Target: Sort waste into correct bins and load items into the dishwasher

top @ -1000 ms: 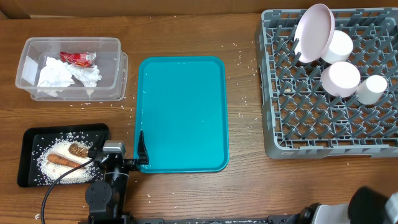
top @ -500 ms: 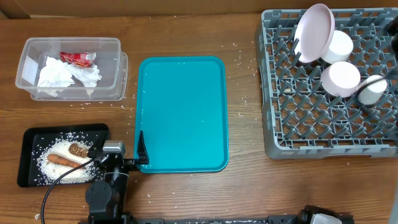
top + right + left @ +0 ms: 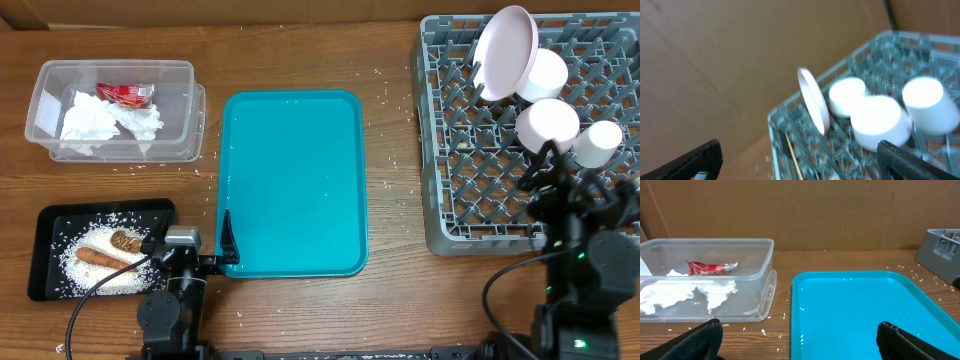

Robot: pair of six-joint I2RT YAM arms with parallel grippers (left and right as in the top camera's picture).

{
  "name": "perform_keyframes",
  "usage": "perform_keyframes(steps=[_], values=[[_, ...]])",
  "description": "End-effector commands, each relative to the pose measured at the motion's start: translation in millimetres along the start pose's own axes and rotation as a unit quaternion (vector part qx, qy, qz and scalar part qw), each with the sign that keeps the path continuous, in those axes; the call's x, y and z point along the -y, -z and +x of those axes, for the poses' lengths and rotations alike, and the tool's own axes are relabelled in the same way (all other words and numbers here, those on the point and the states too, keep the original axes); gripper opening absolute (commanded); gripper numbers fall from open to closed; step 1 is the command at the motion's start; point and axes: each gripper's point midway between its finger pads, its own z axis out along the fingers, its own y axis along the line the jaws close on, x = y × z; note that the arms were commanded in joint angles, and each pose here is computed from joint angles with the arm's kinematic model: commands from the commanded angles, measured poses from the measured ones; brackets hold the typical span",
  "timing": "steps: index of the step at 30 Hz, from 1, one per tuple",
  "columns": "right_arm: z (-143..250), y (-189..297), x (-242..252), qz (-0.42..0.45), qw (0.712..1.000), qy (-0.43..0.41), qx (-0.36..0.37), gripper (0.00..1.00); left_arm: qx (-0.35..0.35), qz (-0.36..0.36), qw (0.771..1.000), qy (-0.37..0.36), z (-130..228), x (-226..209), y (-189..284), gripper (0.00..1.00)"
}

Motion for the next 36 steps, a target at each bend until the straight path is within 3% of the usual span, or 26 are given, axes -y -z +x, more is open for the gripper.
perform_keyframes(steps=[1,13,24,31,36], values=[[34.5,3.4,8.1,-0.026,0.999,0.003,-0.021,1.00,0.002,0.000,1.000,-0.012,0.3,0.6,0.3,1.00],[77.6,27.9,20.3,-0.098,0.994,0.018,0.038,1.00,0.002,0.000,1.000,-0.012,0.3,0.6,0.3,1.00],[100.5,19.5,19.7,-0.120,0.992,0.020,0.035,1.00,0.002,0.000,1.000,-0.012,0.3,0.6,0.3,1.00],[111.7,18.6,21.6,-0.116,0.990,0.075,0.018,1.00,0.002,0.000,1.000,-0.012,0.3,0.6,0.3,1.00],[124.6,19.6,18.5,-0.132,0.978,0.161,0.000,1.00,0.002,0.000,1.000,-0.012,0.3,0.6,0.3,1.00]])
